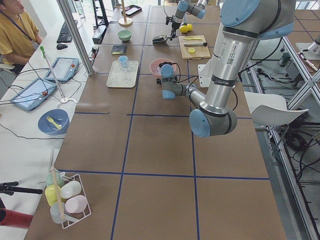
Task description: Put ice in cup with scoop
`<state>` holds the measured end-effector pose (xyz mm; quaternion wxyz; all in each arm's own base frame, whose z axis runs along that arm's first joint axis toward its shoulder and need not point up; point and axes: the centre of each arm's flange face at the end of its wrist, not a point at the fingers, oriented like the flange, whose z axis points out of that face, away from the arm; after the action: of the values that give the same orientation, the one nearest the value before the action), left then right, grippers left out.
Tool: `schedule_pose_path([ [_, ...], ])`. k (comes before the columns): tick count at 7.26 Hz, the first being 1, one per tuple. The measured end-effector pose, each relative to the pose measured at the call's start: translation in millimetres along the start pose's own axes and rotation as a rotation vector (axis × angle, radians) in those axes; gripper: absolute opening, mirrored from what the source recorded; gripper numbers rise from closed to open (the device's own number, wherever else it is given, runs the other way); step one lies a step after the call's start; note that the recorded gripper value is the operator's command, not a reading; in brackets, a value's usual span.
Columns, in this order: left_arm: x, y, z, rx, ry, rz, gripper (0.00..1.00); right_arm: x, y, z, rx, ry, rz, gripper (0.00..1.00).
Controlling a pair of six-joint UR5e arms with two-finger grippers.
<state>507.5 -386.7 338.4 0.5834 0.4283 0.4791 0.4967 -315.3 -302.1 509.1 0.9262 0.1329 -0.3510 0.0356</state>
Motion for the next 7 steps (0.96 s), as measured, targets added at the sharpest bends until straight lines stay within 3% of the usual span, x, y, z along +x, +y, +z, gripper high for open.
schedule_pose_path([
  [3,0,0,0,-0.001,-0.001,-0.004,1.0,-8,-2,-48,-0.042,-0.088,-0.044,0.0],
  [5,0,-2,0,0.003,-0.003,-0.003,1.0,-3,-29,-92,-0.032,-0.164,-0.179,0.0],
  [7,0,-7,1,0.008,-0.003,0.005,1.0,-19,-35,-113,-0.045,-0.213,-0.311,0.0],
])
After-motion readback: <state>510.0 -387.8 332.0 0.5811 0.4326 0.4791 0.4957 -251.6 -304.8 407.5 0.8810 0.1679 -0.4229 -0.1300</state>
